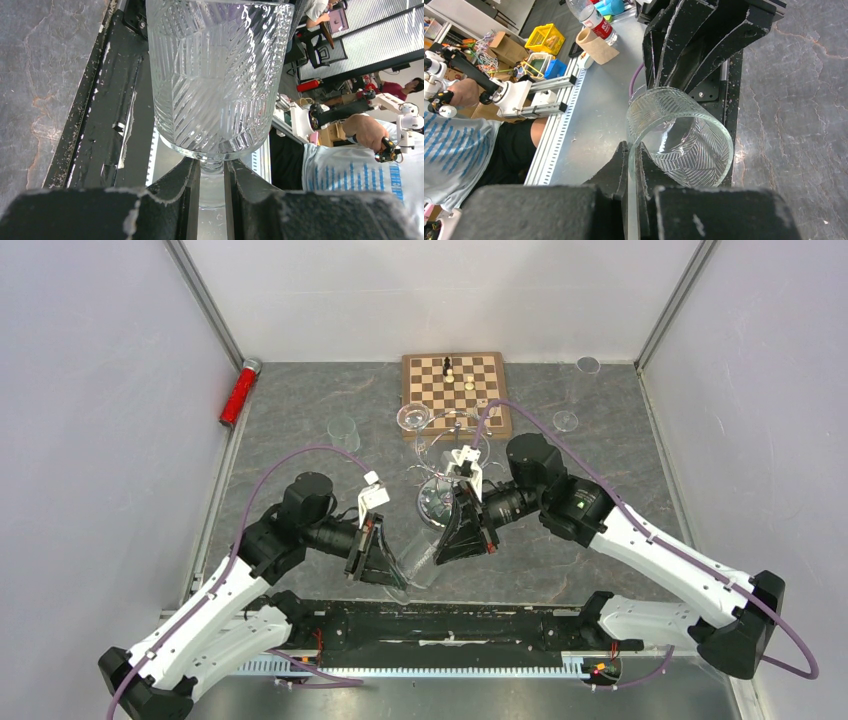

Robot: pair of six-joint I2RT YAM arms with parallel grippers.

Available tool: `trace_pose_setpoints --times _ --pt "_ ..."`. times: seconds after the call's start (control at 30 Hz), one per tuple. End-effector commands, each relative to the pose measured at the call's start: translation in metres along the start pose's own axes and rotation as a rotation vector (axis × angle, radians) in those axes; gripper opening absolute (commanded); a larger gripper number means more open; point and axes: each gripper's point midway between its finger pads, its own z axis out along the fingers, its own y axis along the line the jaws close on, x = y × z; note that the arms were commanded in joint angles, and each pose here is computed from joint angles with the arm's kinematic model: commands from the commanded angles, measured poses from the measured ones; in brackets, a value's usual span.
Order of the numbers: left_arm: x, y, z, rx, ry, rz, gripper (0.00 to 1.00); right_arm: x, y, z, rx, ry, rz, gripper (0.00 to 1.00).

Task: Take the wine glass off the wine glass rack

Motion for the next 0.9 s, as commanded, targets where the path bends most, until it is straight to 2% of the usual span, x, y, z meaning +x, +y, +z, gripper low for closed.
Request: trace_pose_setpoints --times 0.0,0.1,0.27,0.6,0.67,0.87 --pt "-0.022 -0.011 -0.003 0.002 -0.052 0.123 0.02 0.0 0.005 0.002 -0.002 0.021 -0.046 0.0" --pt "-0.022 -0.009 -0.002 0.0 -0.049 0.117 0.05 -0.003 0.007 0.001 0.003 0.015 -0.059 0.0" --pt "-0.021 -0.004 0.0 -0.003 -0.038 0.099 0.19 -0.005 0.007 -0.001 0.032 0.006 -0.075 0.0" --pt "-0.022 0.003 0.002 -0.023 -0.032 0.075 0.38 -0.003 0.01 -0.01 0.083 0.012 -0.113 0.0" --pt "-0.022 0.005 0.003 -0.03 -0.032 0.069 0.45 -0.001 0.012 -0.012 0.087 0.008 -0.118 0.0" --pt "-0.026 0.012 0.005 -0.057 -0.035 0.055 0.5 0.003 0.015 -0.018 0.111 -0.003 -0.136 0.0"
